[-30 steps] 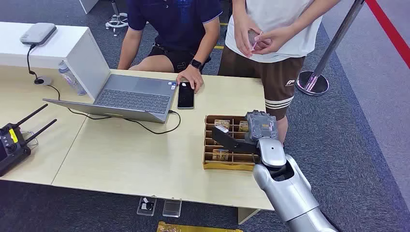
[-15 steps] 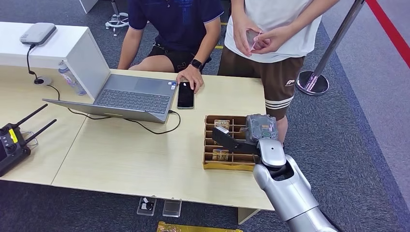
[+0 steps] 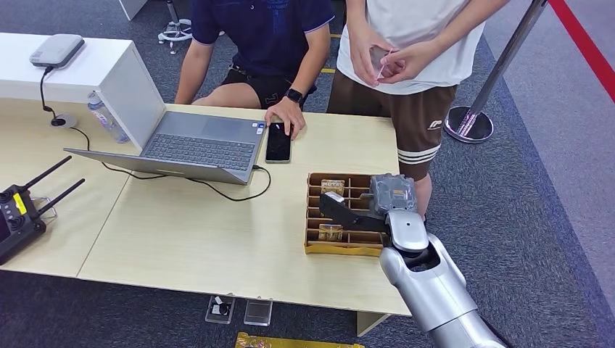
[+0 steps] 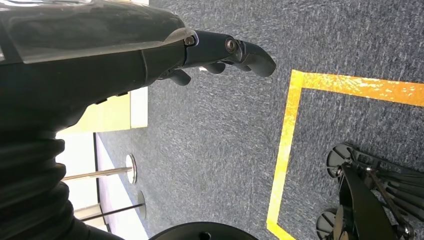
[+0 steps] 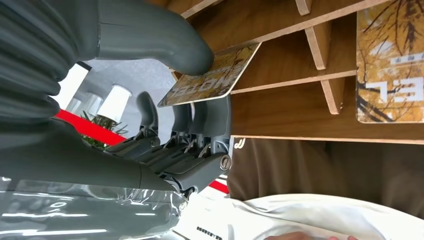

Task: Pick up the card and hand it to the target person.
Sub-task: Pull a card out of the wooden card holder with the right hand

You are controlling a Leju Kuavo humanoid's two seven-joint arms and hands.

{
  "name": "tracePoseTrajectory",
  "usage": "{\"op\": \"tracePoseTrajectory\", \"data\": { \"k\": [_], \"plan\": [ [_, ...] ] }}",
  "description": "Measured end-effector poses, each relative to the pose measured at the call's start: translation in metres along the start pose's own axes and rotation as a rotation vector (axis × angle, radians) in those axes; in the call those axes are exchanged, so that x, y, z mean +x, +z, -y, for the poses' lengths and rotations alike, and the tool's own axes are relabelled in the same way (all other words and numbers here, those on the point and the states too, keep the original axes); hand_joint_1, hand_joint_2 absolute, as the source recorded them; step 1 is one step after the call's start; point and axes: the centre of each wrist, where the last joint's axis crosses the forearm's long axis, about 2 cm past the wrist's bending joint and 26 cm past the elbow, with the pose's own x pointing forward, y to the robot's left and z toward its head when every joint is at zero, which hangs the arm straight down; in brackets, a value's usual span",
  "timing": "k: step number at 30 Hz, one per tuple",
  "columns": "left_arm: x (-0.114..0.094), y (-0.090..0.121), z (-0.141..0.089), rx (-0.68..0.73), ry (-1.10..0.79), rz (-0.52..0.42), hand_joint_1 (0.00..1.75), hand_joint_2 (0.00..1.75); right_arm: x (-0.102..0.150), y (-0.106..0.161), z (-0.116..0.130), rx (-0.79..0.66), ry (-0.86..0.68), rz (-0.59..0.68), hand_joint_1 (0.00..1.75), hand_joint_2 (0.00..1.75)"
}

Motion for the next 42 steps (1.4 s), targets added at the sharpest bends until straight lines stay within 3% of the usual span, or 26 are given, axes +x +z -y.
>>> {"op": "tracePoseTrajectory", "data": {
  "k": [2,3,7,27,42],
  "plan": [
    [0.000,0.000,0.000,-0.007,-0.006,0.001,0.00,0.00,0.000,0.000,0.000,-0.001,0.000,0.000,1.60,1.75],
    [0.000,0.000,0.000,-0.013,-0.014,0.002,0.00,0.00,0.000,0.000,0.000,-0.002,0.000,0.000,1.67,1.75],
    [0.001,0.000,0.001,-0.038,-0.054,0.011,0.00,1.75,-0.001,-0.001,0.000,-0.008,-0.006,0.000,1.75,1.75],
    [0.001,0.000,0.001,-0.013,-0.048,0.001,0.00,1.75,0.000,-0.001,0.006,-0.030,-0.025,0.010,1.75,1.75],
    [0.000,0.000,0.000,-0.003,-0.022,-0.030,0.00,1.75,0.006,0.026,0.082,-0.299,-0.180,0.133,1.75,1.75]
  ]
}}
